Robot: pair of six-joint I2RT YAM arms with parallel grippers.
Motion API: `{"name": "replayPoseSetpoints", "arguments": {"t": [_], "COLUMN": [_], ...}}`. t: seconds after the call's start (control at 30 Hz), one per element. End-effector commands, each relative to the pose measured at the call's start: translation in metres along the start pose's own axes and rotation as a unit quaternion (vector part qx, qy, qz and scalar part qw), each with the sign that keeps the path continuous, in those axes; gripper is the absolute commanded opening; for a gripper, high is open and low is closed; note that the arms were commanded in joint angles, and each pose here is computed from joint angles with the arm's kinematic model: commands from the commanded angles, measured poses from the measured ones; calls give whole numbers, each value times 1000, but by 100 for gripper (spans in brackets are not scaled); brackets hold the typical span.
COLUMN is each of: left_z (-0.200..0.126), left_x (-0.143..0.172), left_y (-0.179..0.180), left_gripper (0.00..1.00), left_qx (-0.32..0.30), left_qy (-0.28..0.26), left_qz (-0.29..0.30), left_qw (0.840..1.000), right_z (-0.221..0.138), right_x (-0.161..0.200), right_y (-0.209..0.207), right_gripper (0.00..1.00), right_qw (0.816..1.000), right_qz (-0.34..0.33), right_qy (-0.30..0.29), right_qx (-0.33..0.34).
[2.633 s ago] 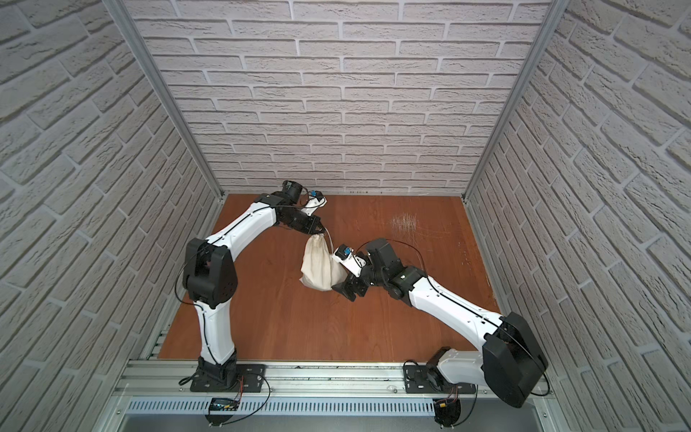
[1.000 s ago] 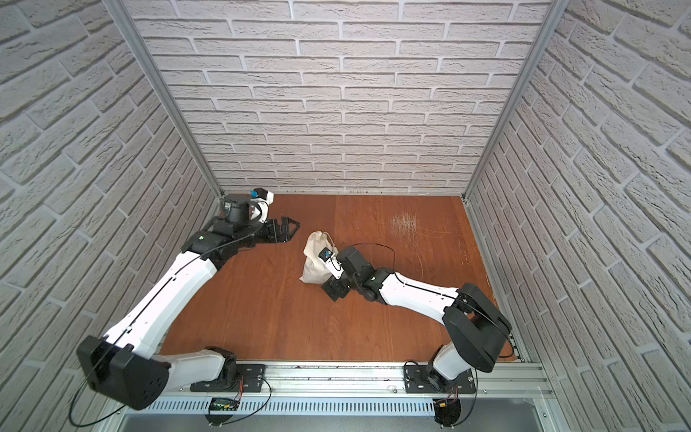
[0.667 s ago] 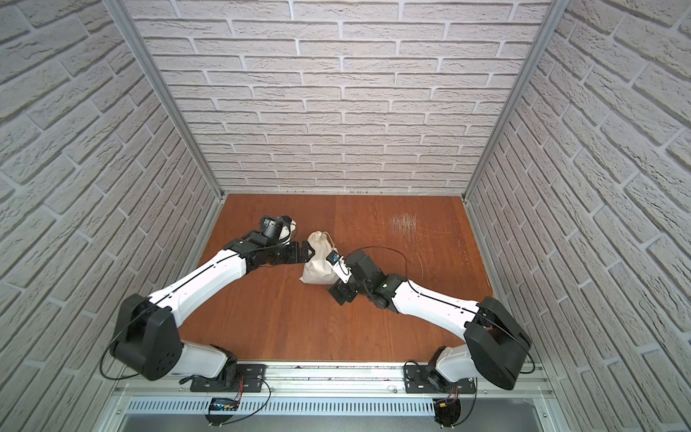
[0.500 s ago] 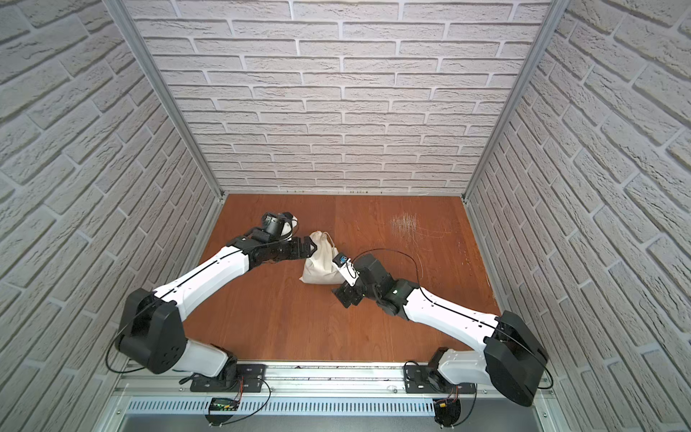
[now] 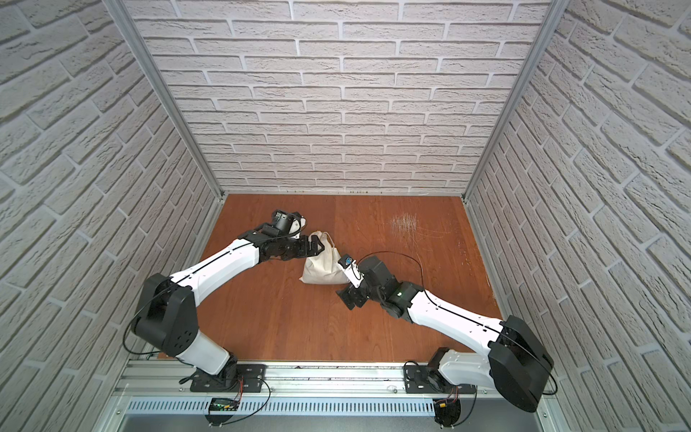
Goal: Close the soil bag
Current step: Adjust the soil bag at the center of the board, then pick up the soil bag from the center of the board.
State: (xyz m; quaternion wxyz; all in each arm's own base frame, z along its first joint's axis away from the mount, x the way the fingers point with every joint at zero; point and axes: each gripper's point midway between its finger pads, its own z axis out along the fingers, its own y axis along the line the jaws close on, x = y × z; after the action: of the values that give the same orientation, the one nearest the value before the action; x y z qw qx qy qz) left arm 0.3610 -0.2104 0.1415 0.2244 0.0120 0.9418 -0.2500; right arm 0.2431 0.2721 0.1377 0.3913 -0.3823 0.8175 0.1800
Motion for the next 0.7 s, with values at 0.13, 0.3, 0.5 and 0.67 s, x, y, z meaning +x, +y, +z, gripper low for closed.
{"name": "replayPoseSetpoints", "arguments": {"t": [0.13, 0.3, 0.5, 0.67], "left_z": [21, 30, 38, 46], "left_x": [19, 31, 42, 51], "left_y": [-9, -9, -5, -5], "left_gripper": [98, 98, 94, 56], "left_qx": [2, -1, 6, 19], "left_qy": [49, 59, 69, 83], "left_qz": [8, 8, 4, 0], "left_qw": [999, 998, 998, 996], "right_z": [-2, -3, -9, -10], "right_x": [-2, 2, 0, -3], "right_y": [-6, -16, -29, -44], "right_gripper": [96, 96, 96, 96], "right_qw": [1000, 999, 994, 981], "right_qz": [18, 50, 105, 190], "right_qy": [-12, -17, -32, -34], "right_qx": [6, 5, -9, -27]}}
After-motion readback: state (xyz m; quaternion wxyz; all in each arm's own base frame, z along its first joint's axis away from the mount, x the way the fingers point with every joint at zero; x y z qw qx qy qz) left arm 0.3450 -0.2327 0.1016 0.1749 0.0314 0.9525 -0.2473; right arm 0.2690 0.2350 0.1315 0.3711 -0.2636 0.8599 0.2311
